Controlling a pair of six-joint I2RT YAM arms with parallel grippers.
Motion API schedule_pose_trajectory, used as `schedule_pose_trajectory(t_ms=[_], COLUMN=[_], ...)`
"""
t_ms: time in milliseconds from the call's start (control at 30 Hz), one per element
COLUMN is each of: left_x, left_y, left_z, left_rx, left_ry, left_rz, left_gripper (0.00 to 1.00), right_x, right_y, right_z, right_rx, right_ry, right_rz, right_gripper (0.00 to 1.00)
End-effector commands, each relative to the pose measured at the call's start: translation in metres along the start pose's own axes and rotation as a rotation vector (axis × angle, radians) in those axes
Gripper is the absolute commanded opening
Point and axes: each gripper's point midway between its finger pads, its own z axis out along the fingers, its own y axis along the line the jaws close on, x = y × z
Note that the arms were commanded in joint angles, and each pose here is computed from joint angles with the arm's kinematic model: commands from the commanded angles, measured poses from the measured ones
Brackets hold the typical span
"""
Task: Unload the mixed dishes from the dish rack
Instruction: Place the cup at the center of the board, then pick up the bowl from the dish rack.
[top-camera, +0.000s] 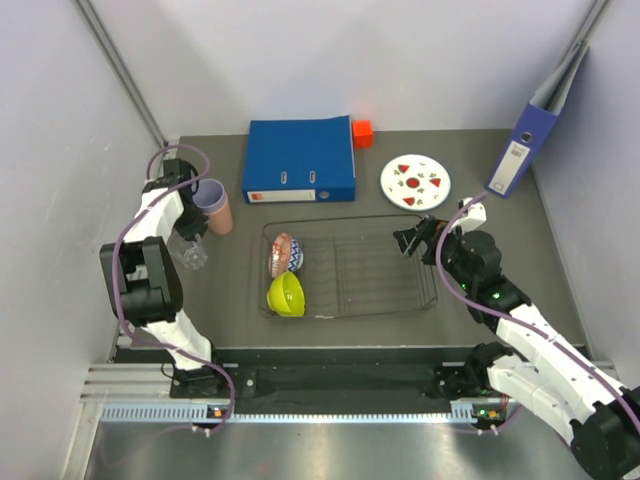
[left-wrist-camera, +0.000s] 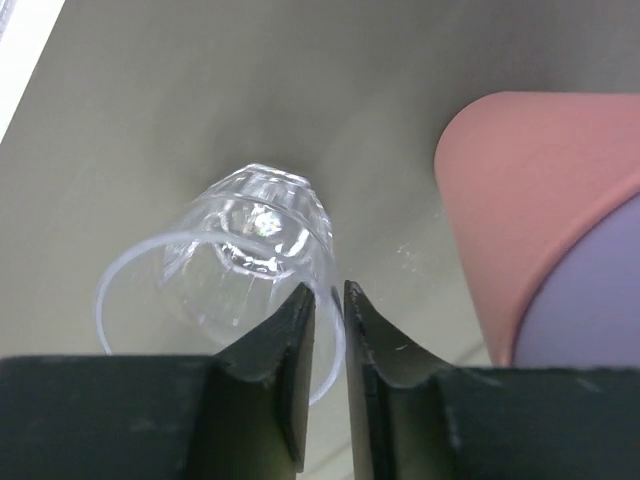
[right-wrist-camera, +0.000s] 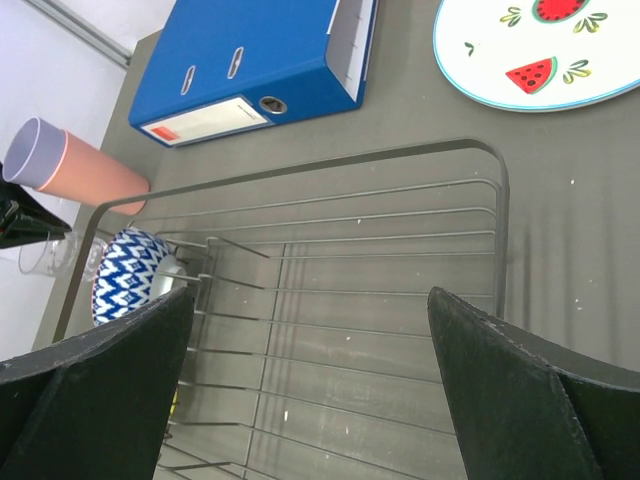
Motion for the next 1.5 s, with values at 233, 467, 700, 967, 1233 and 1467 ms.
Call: schedule_pose_trajectory(t_ms=[233,467,700,967,1233,1467], left_x=[-0.031,-0.025,0.024,0.112,0.169,0.174], left_y=[0.004,0.014,-0.013,-0.098,-0.167,-0.186], left_z=[-0.056,-0.121,-0.191,-0.218,-0.196,-0.178], left_rx=[0.047,0.122,0.237,0.605,0.678,0.607], left_ry=[-0.137,-0.303,-0.470,-0.372,-0.363,-0.353], left_rz=[-0.046,-0.069,0.082,0.214,0.291,0.376], left_gripper=[0.51,0.82,0.99,0.99,0.99,0.98], right_x=[-0.008,-0.006,-0.001,-0.003,-0.010,-0.003], right_y=[0.008,0.009,0.007,0.010,0.011,0.008], right_z=[0.001,0.002,0.002,0.007,0.006,0.006], right_rx=[-0.033,-0.037,-0.034,-0.014,0.020,0.045], right_ry=[-0.037,-0.025,-0.012,0.011,-0.003,0.019], right_rz=[-0.013,-0.015,-0.011,-0.028,-0.039,-0.049], right_gripper=[1.00,0.99,1.00,1.00,1.00,1.00])
